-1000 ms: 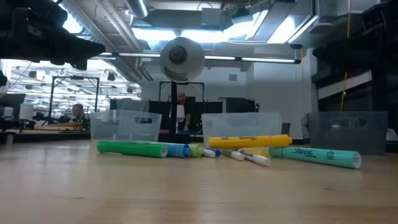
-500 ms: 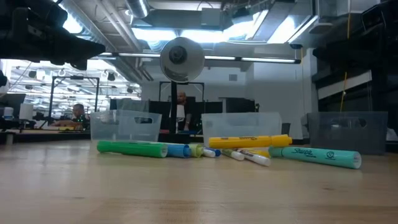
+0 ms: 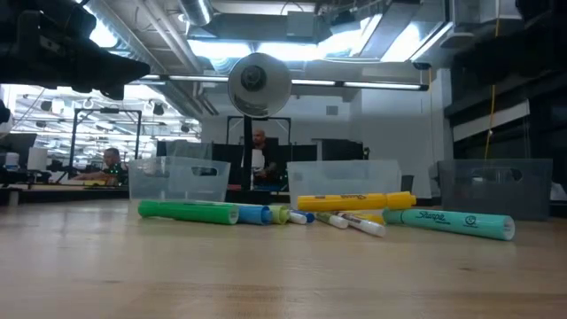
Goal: Pick & Place Markers
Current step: Put the top yellow highlighter in the right transparent bin
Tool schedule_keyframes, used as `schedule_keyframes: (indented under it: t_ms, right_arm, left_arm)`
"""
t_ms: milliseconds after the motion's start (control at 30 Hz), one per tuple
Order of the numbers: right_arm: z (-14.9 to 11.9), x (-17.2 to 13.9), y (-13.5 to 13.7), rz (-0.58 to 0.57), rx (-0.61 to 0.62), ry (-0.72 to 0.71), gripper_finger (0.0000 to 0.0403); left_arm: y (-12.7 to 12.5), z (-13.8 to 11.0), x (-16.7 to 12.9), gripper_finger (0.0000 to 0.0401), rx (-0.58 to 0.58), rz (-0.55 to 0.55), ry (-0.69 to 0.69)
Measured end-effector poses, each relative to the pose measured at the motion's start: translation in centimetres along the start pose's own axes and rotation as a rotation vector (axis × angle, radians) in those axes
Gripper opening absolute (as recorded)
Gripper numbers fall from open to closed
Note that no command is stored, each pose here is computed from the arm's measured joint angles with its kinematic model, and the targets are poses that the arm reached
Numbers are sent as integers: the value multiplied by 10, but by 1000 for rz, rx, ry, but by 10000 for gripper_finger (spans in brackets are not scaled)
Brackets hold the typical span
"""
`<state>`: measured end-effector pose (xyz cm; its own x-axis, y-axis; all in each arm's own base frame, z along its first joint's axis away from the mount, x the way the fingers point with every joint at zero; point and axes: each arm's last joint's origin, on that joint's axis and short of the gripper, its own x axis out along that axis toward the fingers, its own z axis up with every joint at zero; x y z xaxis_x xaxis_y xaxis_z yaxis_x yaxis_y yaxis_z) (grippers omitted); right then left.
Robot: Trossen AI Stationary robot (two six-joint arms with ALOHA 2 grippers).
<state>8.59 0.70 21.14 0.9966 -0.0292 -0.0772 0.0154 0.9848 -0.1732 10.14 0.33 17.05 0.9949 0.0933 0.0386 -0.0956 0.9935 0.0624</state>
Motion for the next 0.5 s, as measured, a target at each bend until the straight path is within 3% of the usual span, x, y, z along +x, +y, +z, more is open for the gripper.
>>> schedule_keyframes:
  t_ms: [133, 500]
  right_arm:
    - [24, -8, -5, 33, -29, 202, 205]
    - [62, 39, -3, 56, 16, 379, 205]
  left_arm:
    - [0, 0, 0, 8, 0, 0, 0]
    - [0, 0, 0, 12, 0, 0, 0]
